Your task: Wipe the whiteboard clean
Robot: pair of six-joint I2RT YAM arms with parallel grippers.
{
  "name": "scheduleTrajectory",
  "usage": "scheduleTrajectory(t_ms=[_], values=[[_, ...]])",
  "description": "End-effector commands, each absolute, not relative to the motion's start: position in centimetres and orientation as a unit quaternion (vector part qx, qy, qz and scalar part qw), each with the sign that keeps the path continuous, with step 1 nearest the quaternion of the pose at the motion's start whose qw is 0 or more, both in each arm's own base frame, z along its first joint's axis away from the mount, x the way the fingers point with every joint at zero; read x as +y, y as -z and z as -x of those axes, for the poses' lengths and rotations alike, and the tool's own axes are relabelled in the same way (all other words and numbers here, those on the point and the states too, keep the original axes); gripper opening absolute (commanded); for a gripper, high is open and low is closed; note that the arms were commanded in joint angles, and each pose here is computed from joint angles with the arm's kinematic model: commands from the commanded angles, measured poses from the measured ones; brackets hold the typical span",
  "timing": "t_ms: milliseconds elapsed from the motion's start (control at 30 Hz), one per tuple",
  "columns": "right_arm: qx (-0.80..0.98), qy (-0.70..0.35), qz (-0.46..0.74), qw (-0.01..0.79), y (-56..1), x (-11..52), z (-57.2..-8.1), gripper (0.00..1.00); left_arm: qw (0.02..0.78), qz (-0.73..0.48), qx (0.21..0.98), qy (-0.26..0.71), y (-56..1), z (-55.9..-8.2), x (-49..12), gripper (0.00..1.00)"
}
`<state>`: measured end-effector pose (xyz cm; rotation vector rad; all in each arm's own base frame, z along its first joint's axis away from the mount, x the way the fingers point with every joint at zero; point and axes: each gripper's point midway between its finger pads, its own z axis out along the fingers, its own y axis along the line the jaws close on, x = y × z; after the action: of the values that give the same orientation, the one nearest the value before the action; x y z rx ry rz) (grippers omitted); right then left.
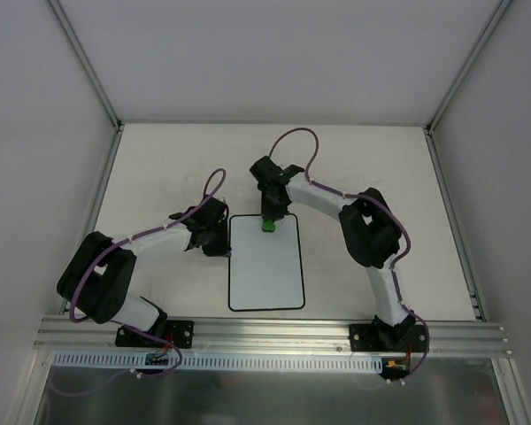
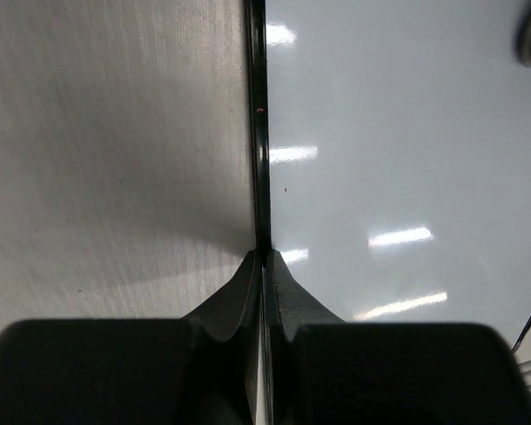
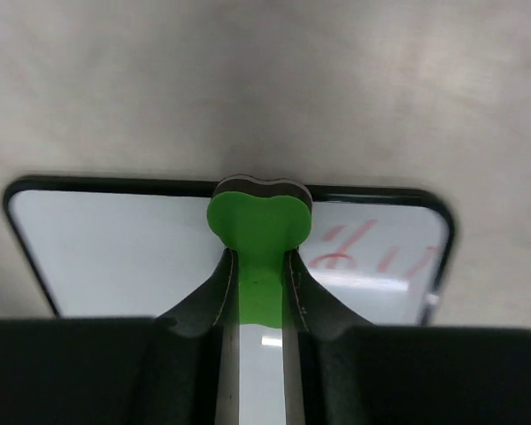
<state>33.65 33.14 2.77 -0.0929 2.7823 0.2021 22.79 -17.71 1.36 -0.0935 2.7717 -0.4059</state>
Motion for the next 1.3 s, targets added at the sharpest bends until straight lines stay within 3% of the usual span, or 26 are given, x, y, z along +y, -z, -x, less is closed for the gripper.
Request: scheduleTrajectory(t_ms=[0,200,600,933,1267], values=[[0.99,0.054,-0.019,0.129,-0.9,23.1,-32.4,0.0,0.1,0.026,0.991,0.079,1.4,-19.0,-14.9,0.0],[0.988,0.073,-0.059,0.122,-1.5,18.3,-31.5,0.0,0.099,0.028,0.991,0.08,1.4,-19.0,-14.9,0.0],[0.984,-0.01,0.052,0.172,-3.3,30.2,-30.6,0.0,0.102,0.025,0.991,0.088,1.0,-19.2,-15.4,0.0],[0.966,-0.013,0.073,0.248,-8.1,30.7,-31.0,0.0,0.106,0.027,0.99,0.086,1.0,-19.3,-15.3,0.0],[0.975,-0.072,0.109,0.177,-4.1,34.9,-28.6,0.0,0.106,0.03,0.99,0.083,1.0,-19.2,-15.1,0.0]])
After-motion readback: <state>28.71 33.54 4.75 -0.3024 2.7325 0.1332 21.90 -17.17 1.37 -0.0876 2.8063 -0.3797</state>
